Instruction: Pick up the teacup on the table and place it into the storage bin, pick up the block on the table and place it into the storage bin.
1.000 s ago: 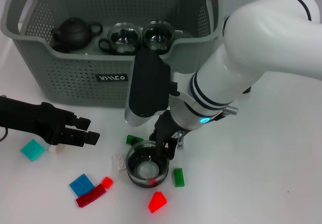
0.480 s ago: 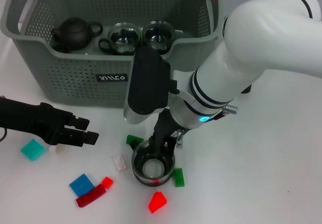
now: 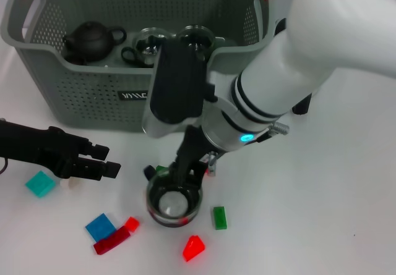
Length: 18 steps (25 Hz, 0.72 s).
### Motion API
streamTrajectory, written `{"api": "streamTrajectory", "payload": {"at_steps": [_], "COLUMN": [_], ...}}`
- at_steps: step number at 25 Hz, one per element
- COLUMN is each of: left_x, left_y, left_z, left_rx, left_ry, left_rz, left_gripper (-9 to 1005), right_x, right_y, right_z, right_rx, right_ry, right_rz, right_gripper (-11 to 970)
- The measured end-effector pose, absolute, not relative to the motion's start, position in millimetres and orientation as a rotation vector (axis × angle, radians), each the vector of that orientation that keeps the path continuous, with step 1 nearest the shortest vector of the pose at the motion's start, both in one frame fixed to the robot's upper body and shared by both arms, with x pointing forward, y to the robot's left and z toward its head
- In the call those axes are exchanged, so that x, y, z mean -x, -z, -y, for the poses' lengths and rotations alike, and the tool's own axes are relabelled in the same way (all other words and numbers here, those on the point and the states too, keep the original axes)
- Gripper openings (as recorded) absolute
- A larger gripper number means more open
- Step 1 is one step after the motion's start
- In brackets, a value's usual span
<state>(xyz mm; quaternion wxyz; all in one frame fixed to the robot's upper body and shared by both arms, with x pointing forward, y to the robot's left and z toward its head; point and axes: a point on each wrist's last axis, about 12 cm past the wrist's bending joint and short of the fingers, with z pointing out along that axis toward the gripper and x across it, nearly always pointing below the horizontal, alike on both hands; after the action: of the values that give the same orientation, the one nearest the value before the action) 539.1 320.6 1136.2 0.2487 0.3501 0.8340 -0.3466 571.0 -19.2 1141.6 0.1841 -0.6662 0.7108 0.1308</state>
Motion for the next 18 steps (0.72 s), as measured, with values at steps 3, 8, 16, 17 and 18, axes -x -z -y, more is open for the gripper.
{"api": "streamTrajectory", "payload": {"at_steps": [3, 8, 16, 17, 18], "left_x": [-539.0, -539.6, -541.2, -541.6, -541.7], "left_y": [-1135.9, -1136.2, -1133.6, -1133.4, -1133.3], "left_z": [-320.7, -321.2, -322.0, -322.2, -322.5], "left_rx": [-0.952, -0.947, -0.932, -0.93, -0.929], "left_ry": [0.945, 0.941, 0.932, 0.931, 0.931], "left_rz": [-2.273, -2.272, -2.275, -2.276, -2.277], "left_gripper": [568, 568, 568, 568, 568], "right_x": [-568.8, -570.2, -572.6, -573.5, -574.7], "right_y": [-1154.3, -1174.6, -1203.5, -1207.2, -1211.8], "right_z": [21.4, 28.4, 40.4, 41.6, 42.6], "right_rx": [1.854, 1.828, 1.758, 1.747, 1.732], "right_ry": [-0.407, -0.364, -0.205, -0.198, -0.194], "right_rz": [-1.995, -2.032, -2.021, -2.018, -2.012], "right_gripper": [64, 65, 61, 61, 61]}}
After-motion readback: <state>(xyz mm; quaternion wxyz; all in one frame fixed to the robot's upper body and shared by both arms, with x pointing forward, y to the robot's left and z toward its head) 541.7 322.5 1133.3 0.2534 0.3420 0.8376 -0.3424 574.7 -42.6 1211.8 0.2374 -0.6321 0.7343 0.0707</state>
